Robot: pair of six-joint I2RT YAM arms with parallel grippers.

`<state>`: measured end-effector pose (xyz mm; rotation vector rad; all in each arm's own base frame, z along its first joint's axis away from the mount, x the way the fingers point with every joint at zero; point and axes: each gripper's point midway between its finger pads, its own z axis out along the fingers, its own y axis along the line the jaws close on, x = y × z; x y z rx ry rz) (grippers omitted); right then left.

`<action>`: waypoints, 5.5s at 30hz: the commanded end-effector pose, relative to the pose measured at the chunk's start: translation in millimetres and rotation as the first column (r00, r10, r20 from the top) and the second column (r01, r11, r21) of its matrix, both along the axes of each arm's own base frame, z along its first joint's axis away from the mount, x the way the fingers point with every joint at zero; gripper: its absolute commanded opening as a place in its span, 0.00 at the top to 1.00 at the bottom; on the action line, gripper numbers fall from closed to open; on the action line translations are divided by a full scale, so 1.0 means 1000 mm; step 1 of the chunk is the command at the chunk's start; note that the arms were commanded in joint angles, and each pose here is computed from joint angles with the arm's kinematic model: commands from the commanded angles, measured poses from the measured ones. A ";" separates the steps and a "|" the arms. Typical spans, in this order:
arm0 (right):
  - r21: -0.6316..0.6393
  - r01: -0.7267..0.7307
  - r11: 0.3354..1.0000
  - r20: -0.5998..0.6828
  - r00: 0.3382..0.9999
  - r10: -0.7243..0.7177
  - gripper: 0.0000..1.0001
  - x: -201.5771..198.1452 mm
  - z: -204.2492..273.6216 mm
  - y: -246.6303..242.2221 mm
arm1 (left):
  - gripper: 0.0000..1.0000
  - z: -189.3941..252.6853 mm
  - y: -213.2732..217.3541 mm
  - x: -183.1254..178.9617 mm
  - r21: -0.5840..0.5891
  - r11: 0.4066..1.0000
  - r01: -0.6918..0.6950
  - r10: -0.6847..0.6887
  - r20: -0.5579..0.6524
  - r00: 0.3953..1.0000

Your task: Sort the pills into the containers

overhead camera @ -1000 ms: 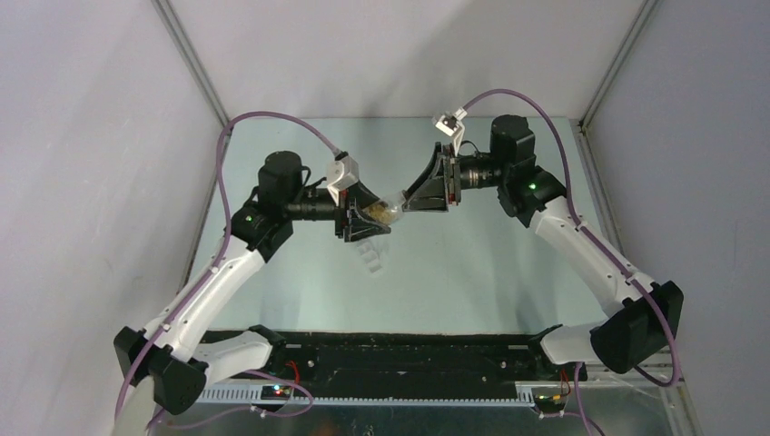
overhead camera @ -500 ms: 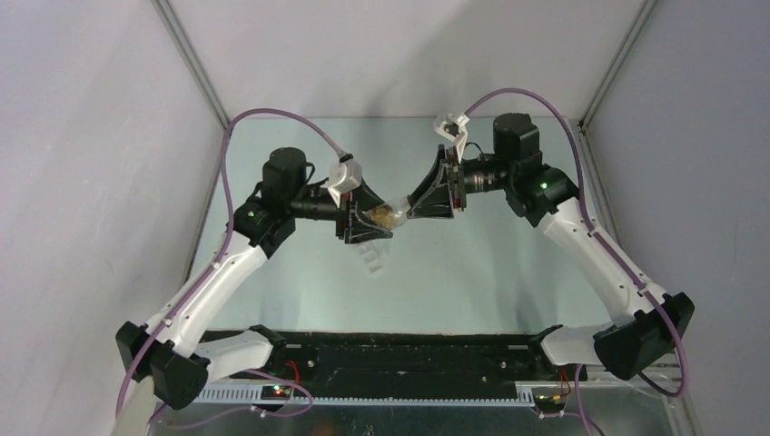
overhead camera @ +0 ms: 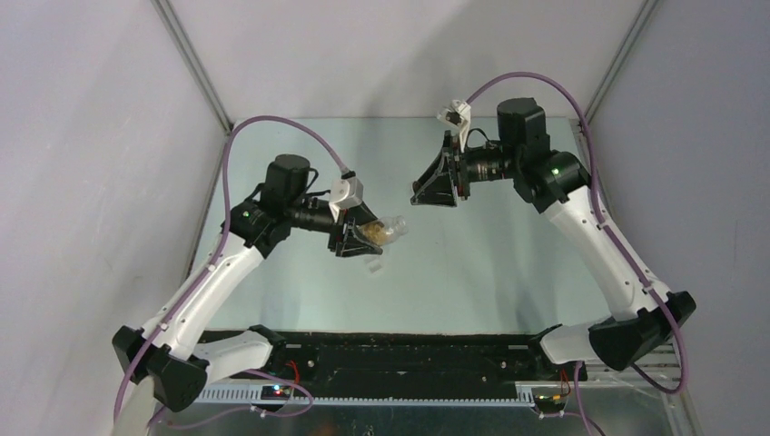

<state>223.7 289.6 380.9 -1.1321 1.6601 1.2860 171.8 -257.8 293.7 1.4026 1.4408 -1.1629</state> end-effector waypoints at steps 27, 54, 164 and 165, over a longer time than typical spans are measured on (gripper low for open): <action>-0.703 0.692 0.165 0.013 0.244 -0.970 0.62 0.132 -0.284 -0.139 | 1.00 -0.012 0.056 0.077 -0.136 0.774 -0.618 0.631 0.235 0.739; -0.643 0.622 0.446 -0.112 0.501 -0.858 0.20 0.121 -0.283 -0.091 | 0.98 -0.042 0.052 0.089 -0.082 0.736 -0.672 0.677 0.117 0.727; -0.433 0.438 0.788 -0.573 0.540 -0.616 1.00 0.068 -0.217 0.042 | 1.00 -0.150 0.051 0.088 0.573 0.631 -0.523 0.173 0.553 0.815; -0.428 0.434 0.792 -0.579 0.542 -0.610 1.00 0.069 -0.217 0.043 | 1.00 -0.149 0.051 0.089 0.572 0.629 -0.526 0.174 0.556 0.813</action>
